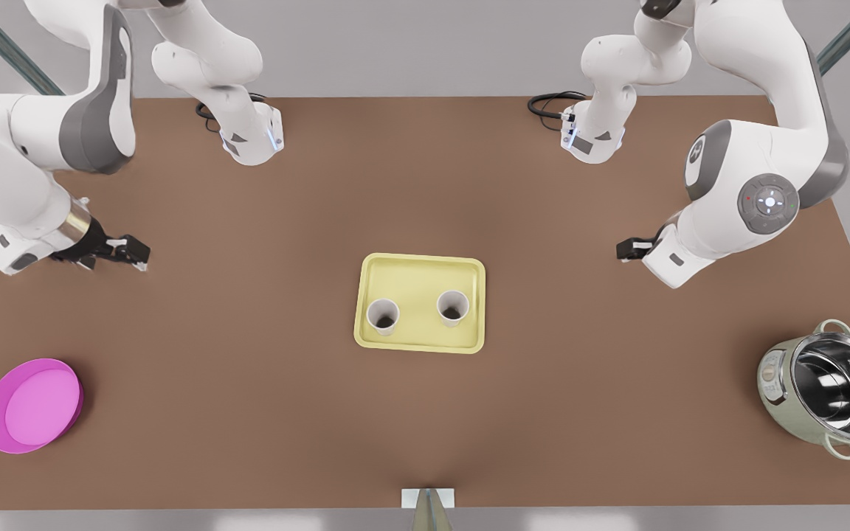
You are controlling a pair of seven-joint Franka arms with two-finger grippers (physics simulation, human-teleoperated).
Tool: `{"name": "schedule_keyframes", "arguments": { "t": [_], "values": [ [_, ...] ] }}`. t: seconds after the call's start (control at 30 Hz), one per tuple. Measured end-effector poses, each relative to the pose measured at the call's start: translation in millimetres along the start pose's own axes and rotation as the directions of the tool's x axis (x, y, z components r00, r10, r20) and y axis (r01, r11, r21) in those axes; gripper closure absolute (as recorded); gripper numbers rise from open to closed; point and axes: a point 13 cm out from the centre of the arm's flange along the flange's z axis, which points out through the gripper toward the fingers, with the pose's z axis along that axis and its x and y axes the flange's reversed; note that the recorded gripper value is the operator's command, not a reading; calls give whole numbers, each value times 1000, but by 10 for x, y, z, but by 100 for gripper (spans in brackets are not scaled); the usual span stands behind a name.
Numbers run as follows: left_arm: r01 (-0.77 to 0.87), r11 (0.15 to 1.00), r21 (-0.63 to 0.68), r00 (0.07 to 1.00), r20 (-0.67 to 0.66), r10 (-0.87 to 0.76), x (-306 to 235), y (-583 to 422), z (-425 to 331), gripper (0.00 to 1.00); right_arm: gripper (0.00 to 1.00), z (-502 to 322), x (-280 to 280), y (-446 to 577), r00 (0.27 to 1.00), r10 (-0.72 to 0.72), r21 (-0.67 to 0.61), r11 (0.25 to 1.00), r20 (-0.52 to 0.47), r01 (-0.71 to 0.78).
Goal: Use both arms to respectively pick up the white IKEA cups from the middle-left and middle-right positions, then place the white IKEA cups onto the middle-middle tray, ensuring that the cups remain upright and do not tip over
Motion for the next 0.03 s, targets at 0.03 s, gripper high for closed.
{"name": "schedule_keyframes", "arguments": {
  "t": [0.03],
  "values": [
    [-2, 1000, 0, 1000, 1, 2, -2, 0, 0, 0, 0, -2, 41, -4, 1000, 0, 1, 1000, -8, 0]
  ]
}}
